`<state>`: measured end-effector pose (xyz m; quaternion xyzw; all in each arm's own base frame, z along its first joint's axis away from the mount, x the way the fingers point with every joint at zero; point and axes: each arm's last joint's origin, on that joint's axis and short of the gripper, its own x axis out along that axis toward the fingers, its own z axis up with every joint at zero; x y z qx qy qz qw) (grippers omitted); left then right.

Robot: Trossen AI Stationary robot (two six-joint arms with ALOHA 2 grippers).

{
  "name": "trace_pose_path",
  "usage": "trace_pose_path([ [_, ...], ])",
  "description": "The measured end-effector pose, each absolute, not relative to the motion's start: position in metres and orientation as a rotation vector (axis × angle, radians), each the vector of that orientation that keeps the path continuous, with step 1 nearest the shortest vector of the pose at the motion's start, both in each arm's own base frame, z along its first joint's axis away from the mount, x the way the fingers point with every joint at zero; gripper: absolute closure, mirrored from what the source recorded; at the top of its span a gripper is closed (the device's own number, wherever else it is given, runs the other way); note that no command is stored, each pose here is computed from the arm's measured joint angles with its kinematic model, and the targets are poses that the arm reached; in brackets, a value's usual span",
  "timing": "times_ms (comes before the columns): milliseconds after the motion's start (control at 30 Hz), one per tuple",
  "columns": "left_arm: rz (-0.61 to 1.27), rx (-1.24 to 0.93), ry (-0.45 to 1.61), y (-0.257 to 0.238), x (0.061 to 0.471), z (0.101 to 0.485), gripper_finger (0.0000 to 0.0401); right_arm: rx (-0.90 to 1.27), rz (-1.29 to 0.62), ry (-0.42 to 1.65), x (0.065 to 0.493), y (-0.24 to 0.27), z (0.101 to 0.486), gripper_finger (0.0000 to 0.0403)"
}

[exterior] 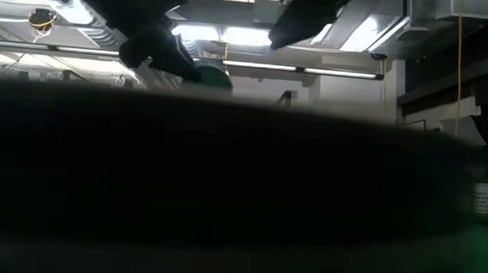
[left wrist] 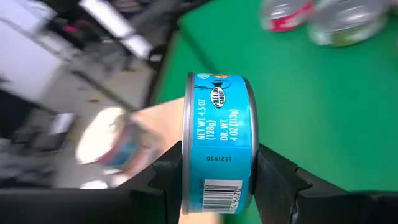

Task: Stack canned seafood by type on shelf
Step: Stack the yellow blue tuna can on top of the other yellow blue tuna cans on the shelf

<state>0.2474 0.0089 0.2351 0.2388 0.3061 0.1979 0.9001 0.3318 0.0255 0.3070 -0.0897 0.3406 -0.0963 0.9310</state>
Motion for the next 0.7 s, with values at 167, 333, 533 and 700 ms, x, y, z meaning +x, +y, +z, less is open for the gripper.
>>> trace_pose_path([
  [167, 0.612, 0.621, 0.635, 0.028, 0.238, 0.251, 0.026, -0.175, -0.2, 0.676, 0.307, 0.023, 0.33, 0.0086],
  [333, 0.74, 0.663, 0.67, 0.055, 0.233, 0.257, 0.026, -0.16, -0.198, 0.686, 0.295, 0.027, 0.33, 0.0086],
  [533, 0.85, 0.68, 0.763, 0.092, 0.23, 0.25, 0.026, -0.146, -0.226, 0.692, 0.289, 0.038, 0.306, 0.0086],
  [700, 0.849, 0.693, 0.816, 0.118, 0.234, 0.236, 0.026, -0.121, -0.268, 0.708, 0.285, 0.041, 0.288, 0.0086],
])
